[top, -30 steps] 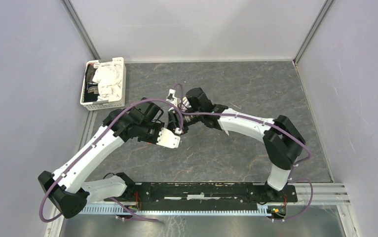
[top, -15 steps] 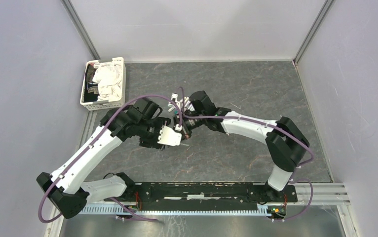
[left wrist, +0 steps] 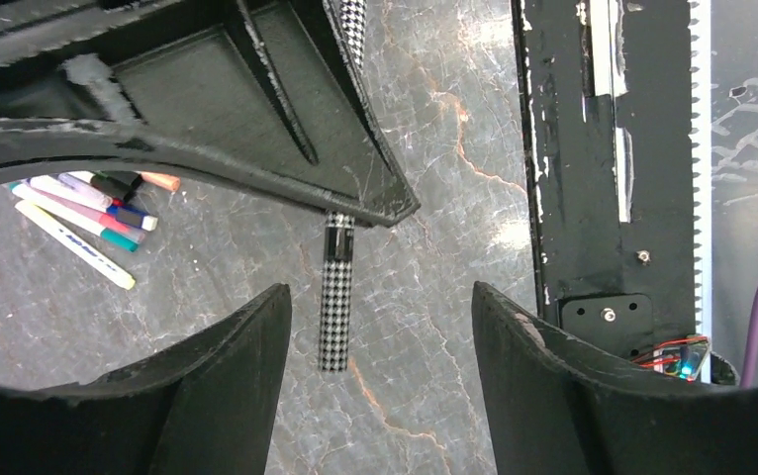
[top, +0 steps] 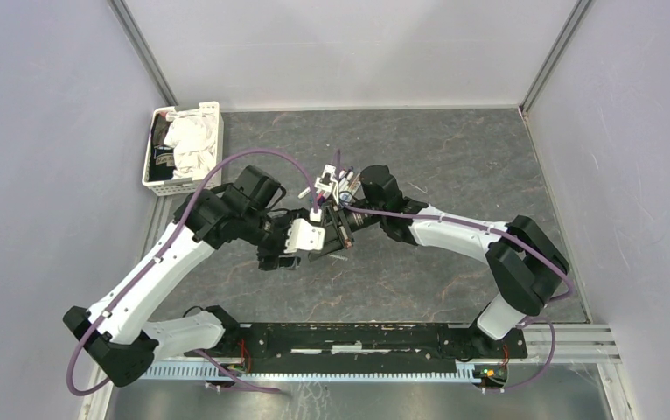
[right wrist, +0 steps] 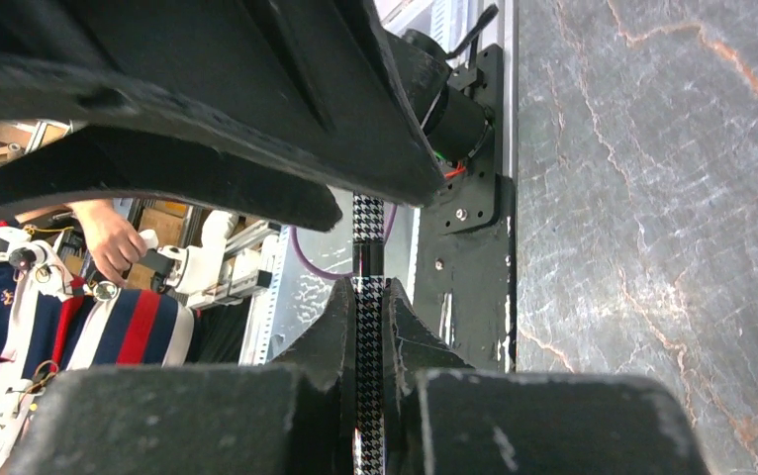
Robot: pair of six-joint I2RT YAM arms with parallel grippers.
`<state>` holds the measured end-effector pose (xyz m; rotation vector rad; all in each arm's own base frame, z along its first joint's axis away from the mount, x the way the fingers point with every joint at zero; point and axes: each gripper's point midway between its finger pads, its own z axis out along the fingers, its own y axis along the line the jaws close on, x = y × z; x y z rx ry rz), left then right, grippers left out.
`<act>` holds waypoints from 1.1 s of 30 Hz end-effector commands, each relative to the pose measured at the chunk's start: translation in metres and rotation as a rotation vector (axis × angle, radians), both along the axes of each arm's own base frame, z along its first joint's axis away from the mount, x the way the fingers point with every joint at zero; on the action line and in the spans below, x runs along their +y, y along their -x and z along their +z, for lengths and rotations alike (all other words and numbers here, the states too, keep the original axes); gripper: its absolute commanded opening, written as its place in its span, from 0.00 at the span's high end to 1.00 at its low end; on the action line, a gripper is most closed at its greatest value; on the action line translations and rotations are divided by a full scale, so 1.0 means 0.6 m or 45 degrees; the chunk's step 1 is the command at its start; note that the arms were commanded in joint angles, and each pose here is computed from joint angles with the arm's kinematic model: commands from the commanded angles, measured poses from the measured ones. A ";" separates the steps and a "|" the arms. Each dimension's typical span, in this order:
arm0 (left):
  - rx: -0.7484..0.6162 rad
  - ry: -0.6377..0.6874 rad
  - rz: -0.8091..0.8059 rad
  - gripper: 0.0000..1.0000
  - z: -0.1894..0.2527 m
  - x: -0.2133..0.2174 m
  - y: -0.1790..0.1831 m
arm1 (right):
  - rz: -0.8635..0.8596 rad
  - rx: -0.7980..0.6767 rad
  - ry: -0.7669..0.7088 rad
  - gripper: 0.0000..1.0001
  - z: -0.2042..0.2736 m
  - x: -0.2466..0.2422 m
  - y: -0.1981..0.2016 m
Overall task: Open the pen caps
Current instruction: Open the pen cap from the pen.
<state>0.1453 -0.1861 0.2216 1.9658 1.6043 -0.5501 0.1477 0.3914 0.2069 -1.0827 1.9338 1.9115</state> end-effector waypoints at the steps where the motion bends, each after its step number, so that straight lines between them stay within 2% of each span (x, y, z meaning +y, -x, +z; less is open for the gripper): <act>1: 0.052 0.046 0.017 0.30 0.013 -0.015 0.004 | 0.030 -0.095 -0.125 1.00 0.057 0.015 -0.008; 10: 0.016 -0.019 -0.009 0.69 -0.005 -0.008 -0.009 | 0.045 -0.074 -0.099 1.00 0.052 0.029 -0.010; 12: 0.004 -0.033 -0.016 0.79 -0.008 -0.005 -0.011 | 0.048 -0.068 -0.083 1.00 0.048 0.033 -0.010; 14: -0.006 -0.049 -0.018 0.94 -0.012 -0.001 -0.012 | 0.045 -0.064 -0.058 1.00 0.042 0.034 -0.012; 15: -0.009 -0.066 -0.028 0.97 -0.016 0.002 -0.012 | 0.048 -0.068 -0.045 1.00 0.038 0.035 -0.013; 22: -0.104 -0.218 -0.052 0.98 -0.036 0.041 -0.023 | 0.071 -0.140 0.015 1.00 -0.002 0.001 -0.005; 26: -0.170 -0.325 -0.061 0.98 -0.045 0.072 -0.029 | 0.020 -0.163 0.103 1.00 -0.047 -0.044 -0.008; 33: -0.284 -0.403 -0.051 0.98 -0.051 0.104 -0.037 | -0.066 -0.172 0.281 1.00 -0.107 -0.104 0.003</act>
